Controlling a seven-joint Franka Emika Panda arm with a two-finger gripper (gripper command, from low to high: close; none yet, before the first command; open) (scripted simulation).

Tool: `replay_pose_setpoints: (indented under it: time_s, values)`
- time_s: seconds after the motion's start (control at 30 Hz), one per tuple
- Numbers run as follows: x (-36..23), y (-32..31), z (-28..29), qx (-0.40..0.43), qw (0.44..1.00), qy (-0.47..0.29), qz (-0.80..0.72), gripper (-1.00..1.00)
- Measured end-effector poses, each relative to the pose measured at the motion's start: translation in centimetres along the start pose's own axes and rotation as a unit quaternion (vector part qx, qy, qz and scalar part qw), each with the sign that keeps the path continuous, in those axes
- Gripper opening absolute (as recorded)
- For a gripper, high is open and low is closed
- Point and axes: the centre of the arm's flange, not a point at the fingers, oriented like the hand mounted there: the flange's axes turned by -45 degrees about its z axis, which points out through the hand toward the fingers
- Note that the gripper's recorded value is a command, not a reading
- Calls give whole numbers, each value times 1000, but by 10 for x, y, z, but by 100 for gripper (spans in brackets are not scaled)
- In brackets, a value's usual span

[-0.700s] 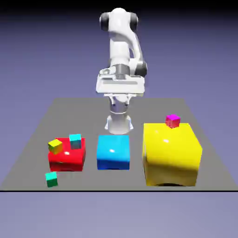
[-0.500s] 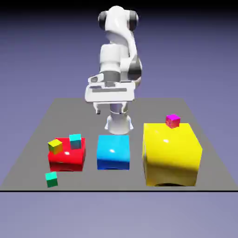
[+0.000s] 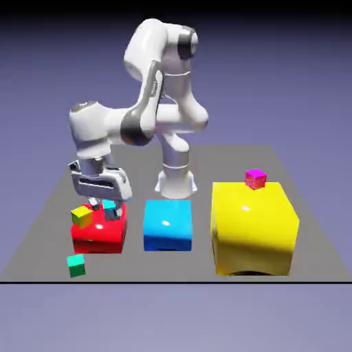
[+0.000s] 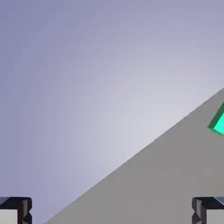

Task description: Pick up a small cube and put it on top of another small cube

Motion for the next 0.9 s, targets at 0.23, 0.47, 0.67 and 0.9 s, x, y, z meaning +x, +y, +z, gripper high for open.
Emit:
replay_pose_setpoints:
  time_s: [0.23, 0.47, 0.67, 0.9]
  values:
    - [57, 54, 40, -5, 990, -90, 106, 0]
    - [97, 104, 83, -11, 967, -171, 187, 0]
    - [118, 140, 123, -22, 942, -240, 235, 0]
    - [97, 147, 196, -25, 935, -256, 243, -100]
